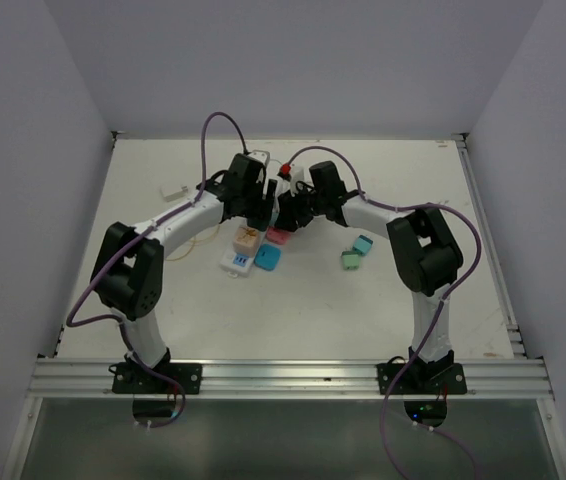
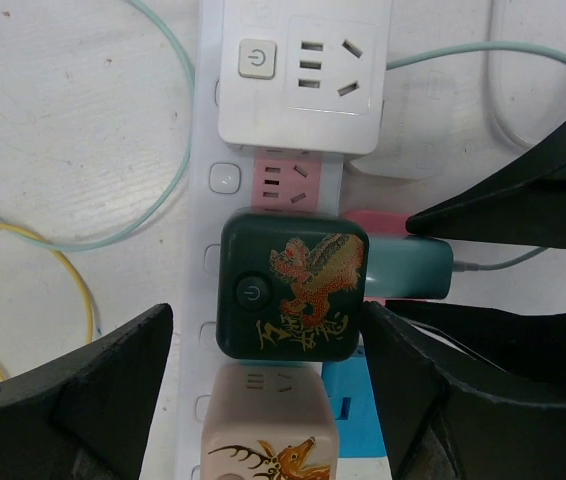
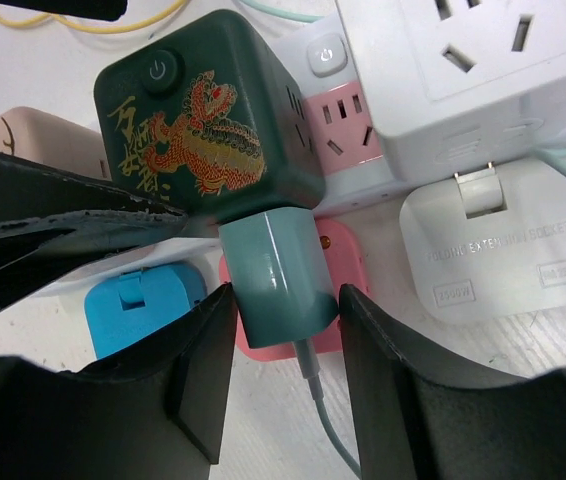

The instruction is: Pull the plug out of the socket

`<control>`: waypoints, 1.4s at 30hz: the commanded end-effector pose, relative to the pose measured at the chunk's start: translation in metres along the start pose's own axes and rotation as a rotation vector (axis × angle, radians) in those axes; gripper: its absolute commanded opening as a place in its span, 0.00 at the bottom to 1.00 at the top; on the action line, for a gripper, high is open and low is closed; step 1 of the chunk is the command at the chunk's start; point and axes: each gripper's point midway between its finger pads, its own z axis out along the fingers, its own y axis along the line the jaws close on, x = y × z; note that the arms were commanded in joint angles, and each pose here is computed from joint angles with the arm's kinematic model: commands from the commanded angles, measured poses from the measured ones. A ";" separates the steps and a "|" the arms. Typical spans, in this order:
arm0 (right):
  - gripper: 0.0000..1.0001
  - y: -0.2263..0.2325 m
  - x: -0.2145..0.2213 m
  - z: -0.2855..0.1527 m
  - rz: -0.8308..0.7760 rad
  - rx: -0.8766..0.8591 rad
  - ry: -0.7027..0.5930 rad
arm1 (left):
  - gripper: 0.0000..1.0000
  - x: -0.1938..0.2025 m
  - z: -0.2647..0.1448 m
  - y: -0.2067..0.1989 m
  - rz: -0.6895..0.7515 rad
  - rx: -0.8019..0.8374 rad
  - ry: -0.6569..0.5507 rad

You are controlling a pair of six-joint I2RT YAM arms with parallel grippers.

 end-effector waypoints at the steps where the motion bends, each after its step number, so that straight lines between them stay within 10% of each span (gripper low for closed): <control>1: 0.49 0.009 0.001 -0.001 -0.001 -0.013 -0.001 | 0.79 -0.014 -0.008 0.005 0.054 0.003 -0.068; 8: 0.48 0.010 -0.003 -0.003 -0.006 -0.003 -0.010 | 0.78 -0.009 -0.008 0.004 0.078 0.024 -0.076; 21: 0.07 0.017 -0.013 -0.010 -0.032 -0.005 -0.034 | 0.79 0.001 -0.007 -0.003 0.103 0.086 -0.093; 42: 0.00 0.029 -0.012 -0.014 -0.047 0.002 -0.024 | 0.69 0.005 0.010 0.005 0.103 0.040 -0.135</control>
